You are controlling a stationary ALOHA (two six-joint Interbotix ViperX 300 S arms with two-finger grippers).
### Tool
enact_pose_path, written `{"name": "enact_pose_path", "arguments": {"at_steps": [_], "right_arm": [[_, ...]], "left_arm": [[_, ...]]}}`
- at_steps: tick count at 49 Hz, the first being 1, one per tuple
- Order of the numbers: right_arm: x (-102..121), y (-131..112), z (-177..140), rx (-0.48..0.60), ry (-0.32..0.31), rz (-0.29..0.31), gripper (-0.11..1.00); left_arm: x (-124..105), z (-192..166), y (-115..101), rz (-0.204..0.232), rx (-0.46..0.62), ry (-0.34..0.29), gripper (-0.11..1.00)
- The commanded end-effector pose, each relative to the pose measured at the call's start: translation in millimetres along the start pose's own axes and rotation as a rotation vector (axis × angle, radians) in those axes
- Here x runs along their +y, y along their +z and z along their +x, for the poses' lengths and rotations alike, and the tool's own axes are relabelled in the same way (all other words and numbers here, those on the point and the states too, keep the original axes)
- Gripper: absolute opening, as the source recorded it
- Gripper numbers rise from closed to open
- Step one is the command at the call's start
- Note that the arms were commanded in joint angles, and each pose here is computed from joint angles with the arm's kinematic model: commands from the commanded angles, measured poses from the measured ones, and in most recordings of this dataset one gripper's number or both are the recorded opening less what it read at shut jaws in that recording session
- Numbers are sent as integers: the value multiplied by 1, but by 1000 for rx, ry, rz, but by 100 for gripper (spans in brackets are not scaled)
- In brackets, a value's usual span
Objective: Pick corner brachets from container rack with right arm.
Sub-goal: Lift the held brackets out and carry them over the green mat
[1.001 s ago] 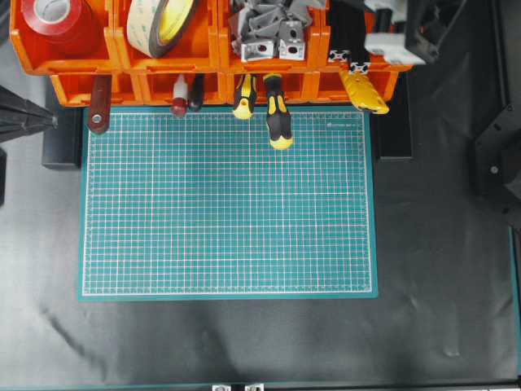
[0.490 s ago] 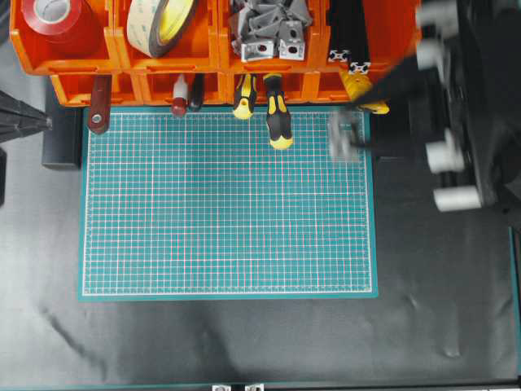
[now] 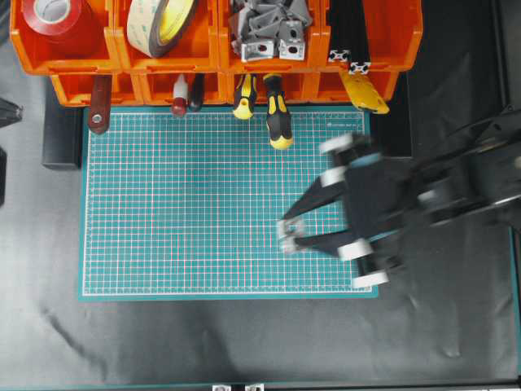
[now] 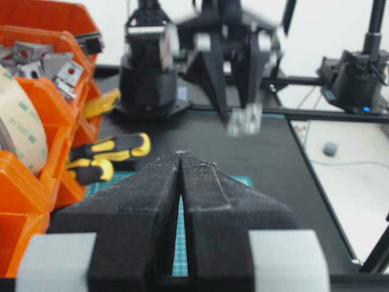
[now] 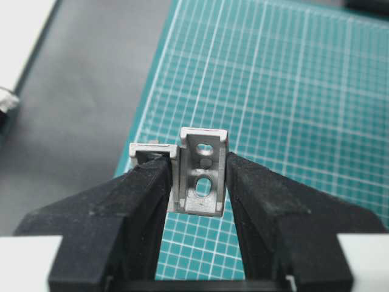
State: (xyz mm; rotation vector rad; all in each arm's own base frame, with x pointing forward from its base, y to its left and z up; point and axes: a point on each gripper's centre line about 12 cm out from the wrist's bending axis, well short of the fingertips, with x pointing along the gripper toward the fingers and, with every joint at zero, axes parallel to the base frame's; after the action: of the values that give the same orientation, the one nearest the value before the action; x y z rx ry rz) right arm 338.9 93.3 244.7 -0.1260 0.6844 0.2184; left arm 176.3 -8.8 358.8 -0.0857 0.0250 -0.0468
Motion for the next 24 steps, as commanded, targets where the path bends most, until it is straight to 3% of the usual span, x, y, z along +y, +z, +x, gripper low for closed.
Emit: {"name": "enact_pose_path", "arguments": {"at_steps": [1,14,24], "right_arm": [[-3,5,27,19,-8,-4,28],[-14,-13,91,173,-47,-52,28],[-24,-17,104,259,-79,-36,28]], "left_arm": [[0,2,3,1,0,1,0],[-1,2,1,-5,12,-1,0],[0,2,0,0,14,-1,0]]}}
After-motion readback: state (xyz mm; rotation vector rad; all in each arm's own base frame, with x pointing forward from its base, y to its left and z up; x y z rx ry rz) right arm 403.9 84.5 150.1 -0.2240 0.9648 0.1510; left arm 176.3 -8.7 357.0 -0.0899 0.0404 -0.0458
